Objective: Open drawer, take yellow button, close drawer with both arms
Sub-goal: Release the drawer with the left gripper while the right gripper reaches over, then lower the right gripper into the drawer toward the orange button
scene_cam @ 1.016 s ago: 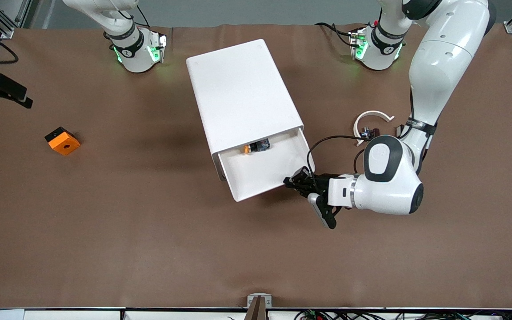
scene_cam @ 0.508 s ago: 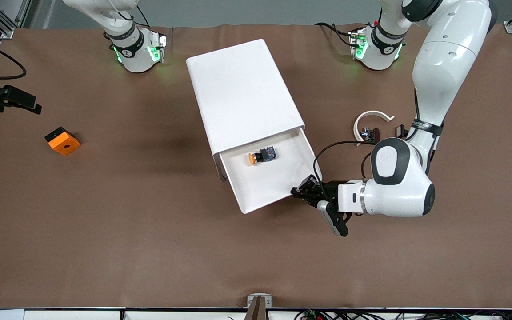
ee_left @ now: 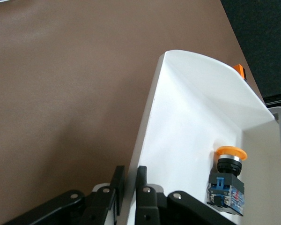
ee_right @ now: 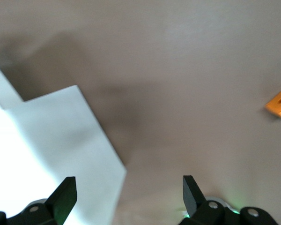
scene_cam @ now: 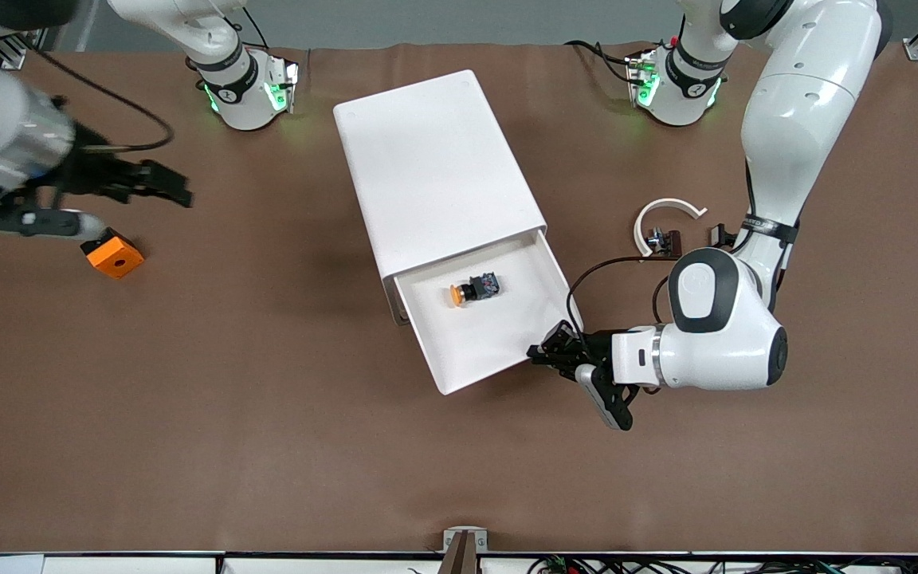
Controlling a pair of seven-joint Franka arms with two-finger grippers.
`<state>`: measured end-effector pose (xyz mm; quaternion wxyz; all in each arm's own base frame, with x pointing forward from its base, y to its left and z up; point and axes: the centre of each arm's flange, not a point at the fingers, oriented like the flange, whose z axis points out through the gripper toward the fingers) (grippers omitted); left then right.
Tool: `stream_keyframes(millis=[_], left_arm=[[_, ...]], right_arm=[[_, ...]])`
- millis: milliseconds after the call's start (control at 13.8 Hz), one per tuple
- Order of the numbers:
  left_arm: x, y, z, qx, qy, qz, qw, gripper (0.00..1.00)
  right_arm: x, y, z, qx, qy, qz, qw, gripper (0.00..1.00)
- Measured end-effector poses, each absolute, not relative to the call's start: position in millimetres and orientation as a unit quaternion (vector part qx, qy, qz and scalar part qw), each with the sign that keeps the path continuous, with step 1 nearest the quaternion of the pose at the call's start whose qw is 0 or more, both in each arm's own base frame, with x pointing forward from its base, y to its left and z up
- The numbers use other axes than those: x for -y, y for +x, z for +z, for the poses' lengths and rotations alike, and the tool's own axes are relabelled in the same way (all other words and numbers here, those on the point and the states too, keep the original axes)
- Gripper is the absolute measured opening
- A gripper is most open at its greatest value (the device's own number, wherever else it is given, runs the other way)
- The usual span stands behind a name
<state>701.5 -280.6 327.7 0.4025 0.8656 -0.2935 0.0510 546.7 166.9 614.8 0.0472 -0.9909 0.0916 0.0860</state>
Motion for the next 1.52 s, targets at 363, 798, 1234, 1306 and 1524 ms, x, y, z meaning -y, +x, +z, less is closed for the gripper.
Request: stream_keyframes(millis=[363, 798, 1234, 1306, 1524], left_arm=[[242.2, 717.5, 332.6, 0.285, 0.886, 0.072, 0.359, 0.53], [220.1, 722.5, 387.2, 0.284, 0.907, 0.098, 0.296, 1.0], [201.0, 715.9, 452.1, 0.277, 0.941, 0.113, 0.159, 1.0], [194.2, 714.9, 456.2, 0.274, 0.946, 0.107, 0.135, 1.0], [182.3, 707.4, 472.1, 0.252, 0.963, 0.087, 0.047, 1.0]], right_arm=[[-267.8, 568.5, 585.3, -0.253, -0.963, 0.078, 0.058, 1.0], [-304.0, 572.9, 573.9, -0.462, -0.882, 0.076, 0.063, 1.0], [-414.2, 549.2, 596.7, -0.382, -0.915, 0.041, 0.121, 1.0], [-431.4, 551.1, 591.4, -0.373, -0.918, 0.038, 0.127, 1.0], [-461.6, 560.9, 579.4, -0.325, -0.932, 0.015, 0.161, 1.0]])
